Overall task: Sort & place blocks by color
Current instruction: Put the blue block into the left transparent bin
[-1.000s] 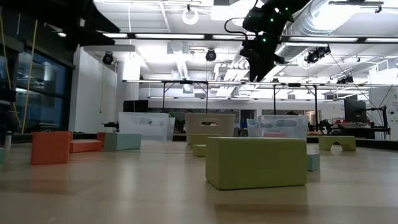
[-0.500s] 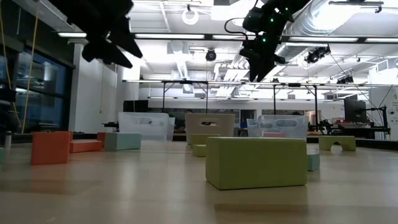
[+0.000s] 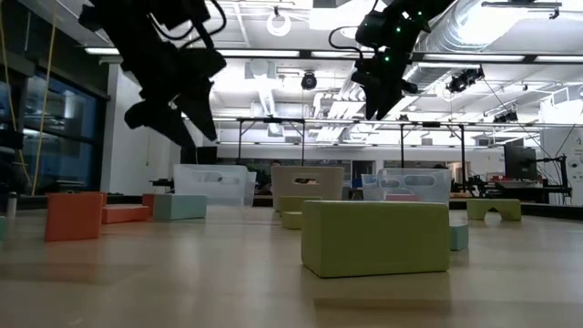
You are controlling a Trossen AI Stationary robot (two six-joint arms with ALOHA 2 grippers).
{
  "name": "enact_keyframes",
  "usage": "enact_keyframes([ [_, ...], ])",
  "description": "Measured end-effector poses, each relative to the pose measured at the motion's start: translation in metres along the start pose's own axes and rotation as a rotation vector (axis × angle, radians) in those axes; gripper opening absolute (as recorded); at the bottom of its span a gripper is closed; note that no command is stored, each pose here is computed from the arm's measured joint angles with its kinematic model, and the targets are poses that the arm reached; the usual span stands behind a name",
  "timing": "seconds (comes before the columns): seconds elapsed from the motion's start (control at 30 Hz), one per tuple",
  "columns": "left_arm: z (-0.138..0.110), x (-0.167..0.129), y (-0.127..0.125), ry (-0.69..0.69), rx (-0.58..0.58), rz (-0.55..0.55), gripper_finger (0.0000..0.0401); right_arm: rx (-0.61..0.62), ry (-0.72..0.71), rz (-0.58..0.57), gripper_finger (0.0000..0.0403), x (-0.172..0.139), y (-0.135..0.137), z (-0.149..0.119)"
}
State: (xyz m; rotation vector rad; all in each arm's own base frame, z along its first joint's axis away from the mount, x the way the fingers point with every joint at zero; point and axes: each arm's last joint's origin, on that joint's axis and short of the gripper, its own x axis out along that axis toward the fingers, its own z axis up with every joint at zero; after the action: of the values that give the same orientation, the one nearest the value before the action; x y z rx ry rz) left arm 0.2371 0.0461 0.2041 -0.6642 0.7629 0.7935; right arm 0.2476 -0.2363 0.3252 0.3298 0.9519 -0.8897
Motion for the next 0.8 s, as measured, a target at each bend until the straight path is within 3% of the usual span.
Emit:
enact_keyframes([
  [0.8,-0.035,0.037,-0.019,0.118,-0.067,0.084,0.0229,-0.017,0.0,0.0,0.017,0.0,0.0,0.0],
])
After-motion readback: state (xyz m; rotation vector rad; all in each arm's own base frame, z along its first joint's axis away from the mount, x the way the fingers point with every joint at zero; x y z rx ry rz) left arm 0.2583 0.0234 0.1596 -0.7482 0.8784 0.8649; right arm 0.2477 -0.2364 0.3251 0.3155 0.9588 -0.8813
